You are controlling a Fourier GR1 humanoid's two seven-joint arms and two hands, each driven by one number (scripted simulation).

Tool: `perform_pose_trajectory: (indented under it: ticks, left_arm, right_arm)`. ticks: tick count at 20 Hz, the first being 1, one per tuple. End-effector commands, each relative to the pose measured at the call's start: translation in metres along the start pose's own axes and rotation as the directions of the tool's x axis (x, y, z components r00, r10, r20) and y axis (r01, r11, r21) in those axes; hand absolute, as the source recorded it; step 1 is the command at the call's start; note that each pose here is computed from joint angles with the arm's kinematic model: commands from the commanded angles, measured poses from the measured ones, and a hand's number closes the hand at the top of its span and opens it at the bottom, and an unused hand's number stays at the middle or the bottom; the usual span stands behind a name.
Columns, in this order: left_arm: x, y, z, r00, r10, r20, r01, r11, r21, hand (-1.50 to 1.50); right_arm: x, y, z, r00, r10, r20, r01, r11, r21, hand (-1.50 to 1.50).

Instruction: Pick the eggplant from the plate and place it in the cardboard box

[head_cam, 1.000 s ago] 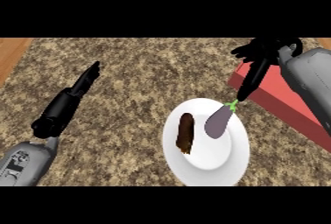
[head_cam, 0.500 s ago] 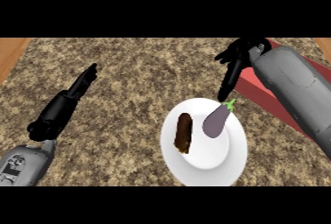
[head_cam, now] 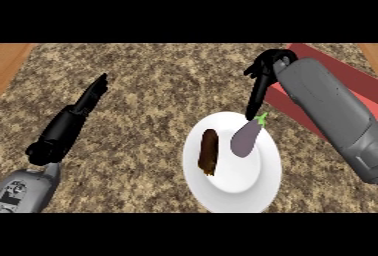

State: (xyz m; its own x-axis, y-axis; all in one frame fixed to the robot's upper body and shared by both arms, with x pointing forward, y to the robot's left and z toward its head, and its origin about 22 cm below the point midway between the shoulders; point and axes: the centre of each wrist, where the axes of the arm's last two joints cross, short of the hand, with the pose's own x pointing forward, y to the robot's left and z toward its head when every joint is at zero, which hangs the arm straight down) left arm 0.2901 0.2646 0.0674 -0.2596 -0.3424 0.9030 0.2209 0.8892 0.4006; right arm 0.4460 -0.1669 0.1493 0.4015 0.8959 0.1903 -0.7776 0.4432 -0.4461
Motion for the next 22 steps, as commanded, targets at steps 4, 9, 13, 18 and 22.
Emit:
perform_pose_trajectory:
  ticks: [4,9,13,18,22]
  left_arm:
    - [-0.008,0.004,0.014,1.000,-0.010,-0.011,0.010,1.000,-0.003,0.00]
    - [-0.014,-0.010,0.007,1.000,0.006,-0.003,-0.006,1.000,0.012,0.00]
    - [-0.012,-0.006,-0.012,1.000,0.005,-0.022,-0.005,1.000,-0.002,0.00]
    - [-0.011,0.003,0.009,1.000,0.003,-0.008,-0.003,1.000,-0.002,0.00]
    - [-0.017,0.002,0.015,0.999,0.013,-0.031,-0.013,1.000,0.000,0.00]
  right_arm:
    - [-0.002,0.024,-0.020,0.986,0.090,-0.143,-0.085,0.995,0.045,-1.50]
    - [-0.004,0.034,-0.030,0.987,0.082,-0.136,-0.079,0.996,0.031,-1.50]
    - [0.006,0.041,-0.035,0.994,0.064,-0.089,-0.059,0.996,0.063,-1.50]
    - [-0.008,0.066,-0.052,0.991,0.055,-0.125,-0.044,0.995,0.091,-1.50]
    - [-0.014,0.067,-0.052,0.981,0.097,-0.169,-0.084,0.993,0.086,-1.50]
